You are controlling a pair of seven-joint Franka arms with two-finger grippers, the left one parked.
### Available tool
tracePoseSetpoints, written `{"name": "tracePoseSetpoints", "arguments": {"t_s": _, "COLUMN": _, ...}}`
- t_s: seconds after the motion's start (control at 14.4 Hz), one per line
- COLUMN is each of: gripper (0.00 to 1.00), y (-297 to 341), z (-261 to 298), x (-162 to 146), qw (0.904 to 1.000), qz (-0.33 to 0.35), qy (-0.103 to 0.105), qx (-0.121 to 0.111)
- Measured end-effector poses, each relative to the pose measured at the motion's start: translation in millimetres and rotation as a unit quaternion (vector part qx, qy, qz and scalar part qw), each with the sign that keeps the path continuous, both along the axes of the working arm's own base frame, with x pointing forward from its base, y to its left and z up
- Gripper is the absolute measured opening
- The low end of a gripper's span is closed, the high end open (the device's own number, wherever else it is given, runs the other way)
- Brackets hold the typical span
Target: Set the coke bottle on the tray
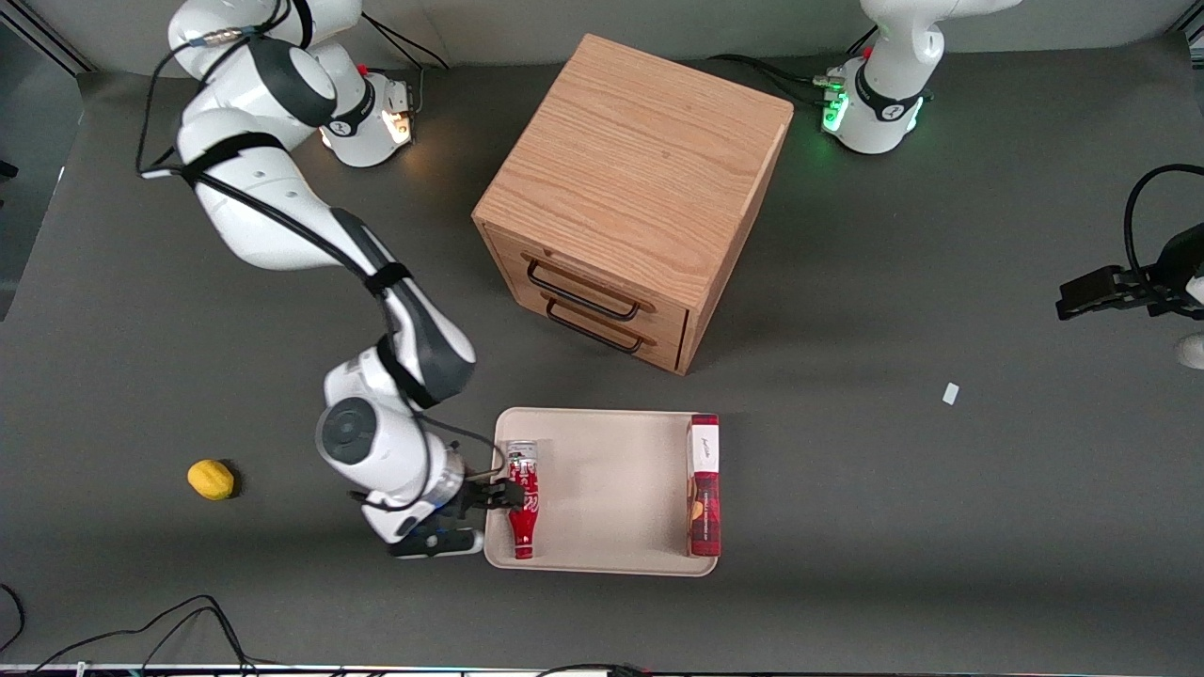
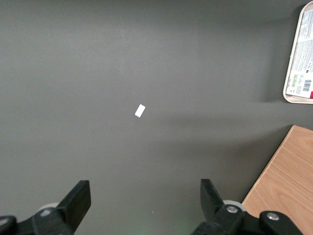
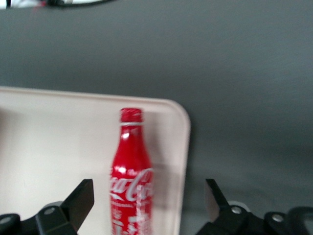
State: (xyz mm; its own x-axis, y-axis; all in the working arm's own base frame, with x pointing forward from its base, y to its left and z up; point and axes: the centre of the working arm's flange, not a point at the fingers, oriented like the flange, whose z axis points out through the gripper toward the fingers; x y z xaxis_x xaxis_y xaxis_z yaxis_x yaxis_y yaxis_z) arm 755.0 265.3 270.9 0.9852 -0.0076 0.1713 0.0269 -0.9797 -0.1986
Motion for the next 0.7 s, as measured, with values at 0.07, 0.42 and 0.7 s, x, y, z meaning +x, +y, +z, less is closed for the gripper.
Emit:
{"name": "tracePoseSetpoints", "arguments": {"t_s": 0.07, "gripper": 1.0, "y": -22.7, "z": 15.7, "x": 4.4, "qw": 0.9999, "qz": -0.008, "qy": 0.004, "qx": -0.004}}
{"name": "tracePoseSetpoints", "arguments": {"t_s": 0.42, "gripper": 1.0, "y": -89.6, "z": 95.6, "x": -16.4, "qw": 0.9986, "qz": -0.018, "qy": 0.016, "qx": -0.046}}
{"name": "tracePoseSetpoints", "arguments": {"t_s": 0.7, "gripper": 1.0, "y": -131.5, "z": 174.9, "x": -79.3, "qw": 0.9956, "qz": -0.056, "qy": 0.017, "qx": -0.073}}
